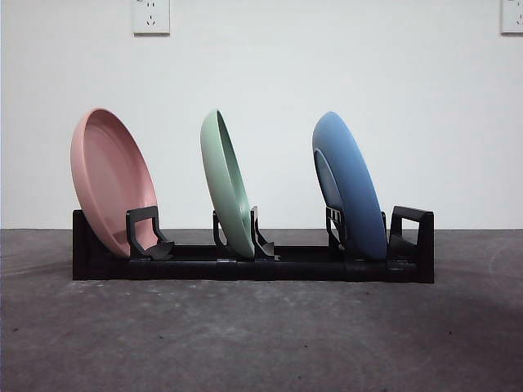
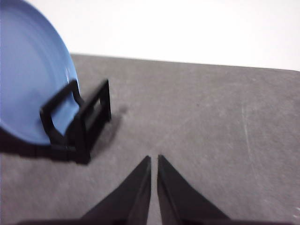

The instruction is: Place the plate

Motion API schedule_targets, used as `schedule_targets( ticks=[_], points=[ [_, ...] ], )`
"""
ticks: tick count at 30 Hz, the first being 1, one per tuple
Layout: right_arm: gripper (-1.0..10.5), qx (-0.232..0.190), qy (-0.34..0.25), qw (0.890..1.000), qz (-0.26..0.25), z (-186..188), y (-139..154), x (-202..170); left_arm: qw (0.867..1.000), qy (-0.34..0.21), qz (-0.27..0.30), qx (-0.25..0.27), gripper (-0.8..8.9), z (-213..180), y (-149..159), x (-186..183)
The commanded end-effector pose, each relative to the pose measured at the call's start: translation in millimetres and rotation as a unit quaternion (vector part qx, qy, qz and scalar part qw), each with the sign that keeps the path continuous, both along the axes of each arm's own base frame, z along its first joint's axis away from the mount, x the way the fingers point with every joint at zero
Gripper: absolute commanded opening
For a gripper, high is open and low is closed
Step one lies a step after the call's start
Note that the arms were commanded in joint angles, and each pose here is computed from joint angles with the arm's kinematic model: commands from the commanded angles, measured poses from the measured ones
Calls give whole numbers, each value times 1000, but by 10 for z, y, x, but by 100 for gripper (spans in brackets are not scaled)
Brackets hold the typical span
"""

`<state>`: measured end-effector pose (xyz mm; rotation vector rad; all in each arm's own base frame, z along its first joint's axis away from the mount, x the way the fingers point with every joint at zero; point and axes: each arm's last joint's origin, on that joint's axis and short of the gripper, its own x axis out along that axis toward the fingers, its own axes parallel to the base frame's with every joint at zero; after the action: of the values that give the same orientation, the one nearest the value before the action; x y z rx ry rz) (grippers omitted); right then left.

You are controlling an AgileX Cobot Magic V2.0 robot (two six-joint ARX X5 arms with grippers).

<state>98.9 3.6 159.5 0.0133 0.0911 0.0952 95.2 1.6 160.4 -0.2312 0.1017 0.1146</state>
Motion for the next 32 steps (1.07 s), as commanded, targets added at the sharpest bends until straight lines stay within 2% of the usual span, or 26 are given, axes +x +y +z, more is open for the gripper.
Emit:
schedule_targets(
  ticks=[1, 5, 8, 10, 17, 21, 26, 28, 32],
  points=[
    [19, 90, -2, 996, 2, 14, 6, 3, 999, -3, -17, -43, 7, -18, -12, 6],
    [14, 172, -1, 985, 25, 101, 22, -11, 995, -9, -59, -82, 10, 92, -40, -1],
    [14, 205, -15, 978, 27, 244, 22, -37, 990, -14, -76, -118, 10, 249, -53, -1],
    [14, 213, -24, 976, 28, 378, 22, -64, 988, -17, -80, -134, 10, 393, -56, 5],
    [14, 213, -2, 977, 30, 1020, 24, -169, 981, -19, -126, -145, 10, 995, -85, 104],
    [14, 213, 22, 975, 61, 1423, 43, -196, 975, -14, -165, -147, 10, 1305, -131, 218],
    [14, 192, 79, 971, 121, 1831, 82, -126, 953, 16, -260, -156, 10, 1628, -261, 363],
    [14, 180, 102, 965, 163, 1937, 106, -77, 941, 44, -293, -162, 10, 1716, -316, 416],
    [14, 161, 146, 939, 268, 2127, 168, 52, 919, 91, -348, -158, 10, 1881, -429, 507]
  ],
)
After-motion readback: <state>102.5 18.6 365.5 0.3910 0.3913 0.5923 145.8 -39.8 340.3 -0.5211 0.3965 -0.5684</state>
